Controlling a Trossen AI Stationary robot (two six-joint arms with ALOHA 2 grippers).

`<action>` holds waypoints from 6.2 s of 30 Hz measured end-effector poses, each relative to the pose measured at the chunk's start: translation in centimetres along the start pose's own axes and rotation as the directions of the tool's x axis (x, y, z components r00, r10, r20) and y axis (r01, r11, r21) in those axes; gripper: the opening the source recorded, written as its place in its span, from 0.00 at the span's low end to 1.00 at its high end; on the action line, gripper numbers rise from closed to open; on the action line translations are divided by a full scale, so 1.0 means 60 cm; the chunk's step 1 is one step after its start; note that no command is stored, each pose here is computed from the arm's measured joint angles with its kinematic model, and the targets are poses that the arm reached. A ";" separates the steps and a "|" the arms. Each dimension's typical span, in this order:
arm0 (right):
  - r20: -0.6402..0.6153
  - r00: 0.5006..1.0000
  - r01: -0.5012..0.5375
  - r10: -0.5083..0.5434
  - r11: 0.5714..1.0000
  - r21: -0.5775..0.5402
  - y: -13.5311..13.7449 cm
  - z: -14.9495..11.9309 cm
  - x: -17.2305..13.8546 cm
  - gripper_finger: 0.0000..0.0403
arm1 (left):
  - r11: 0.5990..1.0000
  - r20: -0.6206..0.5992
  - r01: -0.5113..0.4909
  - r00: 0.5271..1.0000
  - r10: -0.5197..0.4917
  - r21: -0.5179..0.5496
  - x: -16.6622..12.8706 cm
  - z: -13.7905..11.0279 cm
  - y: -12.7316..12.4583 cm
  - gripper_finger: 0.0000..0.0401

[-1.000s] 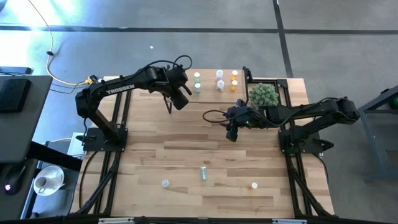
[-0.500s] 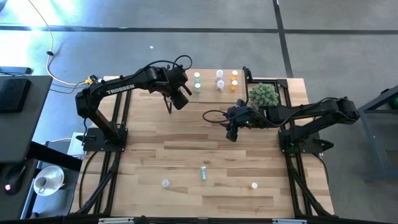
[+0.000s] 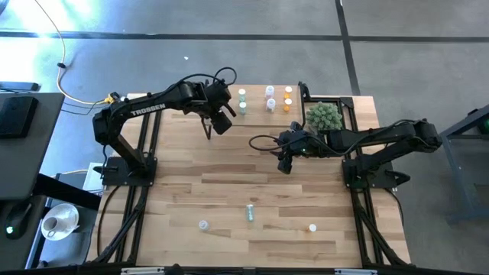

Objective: Pick and place medicine bottles onto shelf by color
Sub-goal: Put the blue pill bottle on the shelf aligned with the other blue pill bottles, then put the orange pill bottle on the shelf aligned with the other orange pill bottles

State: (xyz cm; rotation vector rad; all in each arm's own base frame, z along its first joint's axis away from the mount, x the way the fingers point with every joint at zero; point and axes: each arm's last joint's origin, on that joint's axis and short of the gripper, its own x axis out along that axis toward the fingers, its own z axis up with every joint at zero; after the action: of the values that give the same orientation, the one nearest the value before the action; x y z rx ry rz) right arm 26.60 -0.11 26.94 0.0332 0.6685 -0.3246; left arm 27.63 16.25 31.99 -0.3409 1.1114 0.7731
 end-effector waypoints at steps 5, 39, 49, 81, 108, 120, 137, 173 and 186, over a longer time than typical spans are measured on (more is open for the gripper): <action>0.000 1.000 0.000 0.000 1.000 0.000 0.000 0.000 0.000 0.51 | 1.000 0.006 0.000 1.000 0.000 0.015 -0.021 0.007 0.006 0.45; -0.320 0.939 -0.120 0.123 0.992 0.029 0.119 -0.093 -0.073 0.51 | 0.950 0.042 0.220 0.971 -0.235 0.221 -0.087 -0.152 -0.091 0.45; -0.417 0.888 -0.192 0.196 0.980 0.053 0.172 -0.142 -0.130 0.51 | 0.907 0.094 0.281 0.941 -0.324 0.315 -0.067 -0.198 -0.128 0.45; -0.341 0.927 -0.128 0.156 0.987 0.102 0.320 -0.295 -0.167 0.51 | 0.888 0.082 0.297 0.935 -0.346 0.351 -0.057 -0.215 -0.144 0.45; -0.331 0.940 -0.059 0.085 0.994 0.090 0.326 -0.312 -0.148 0.51 | 0.887 0.082 0.297 0.935 -0.346 0.353 -0.057 -0.215 -0.144 0.45; -0.320 0.945 -0.039 0.066 0.995 0.093 0.323 -0.308 -0.142 0.31 | 0.887 0.082 0.297 0.935 -0.346 0.354 -0.057 -0.215 -0.144 0.45; -0.148 0.989 -0.023 0.001 0.989 -0.144 0.280 -0.201 -0.122 0.28 | 0.909 0.091 0.279 0.943 -0.321 0.309 -0.049 -0.203 -0.128 0.45; 0.065 0.926 0.327 -0.372 0.877 0.351 -0.138 0.092 -0.148 0.28 | 0.903 0.071 0.310 0.936 -0.344 0.297 -0.043 -0.193 -0.115 0.45; -0.183 0.930 0.360 -0.318 0.887 0.290 -0.168 0.073 -0.042 0.28 | 0.901 0.067 0.315 0.935 -0.349 0.297 -0.043 -0.194 -0.115 0.45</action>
State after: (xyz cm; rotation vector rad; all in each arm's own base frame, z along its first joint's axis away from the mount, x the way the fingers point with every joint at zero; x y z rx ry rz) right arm 24.30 -9.54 32.68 0.2511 0.7469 -0.7751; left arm 24.10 3.43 28.47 -0.2307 0.9999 0.3197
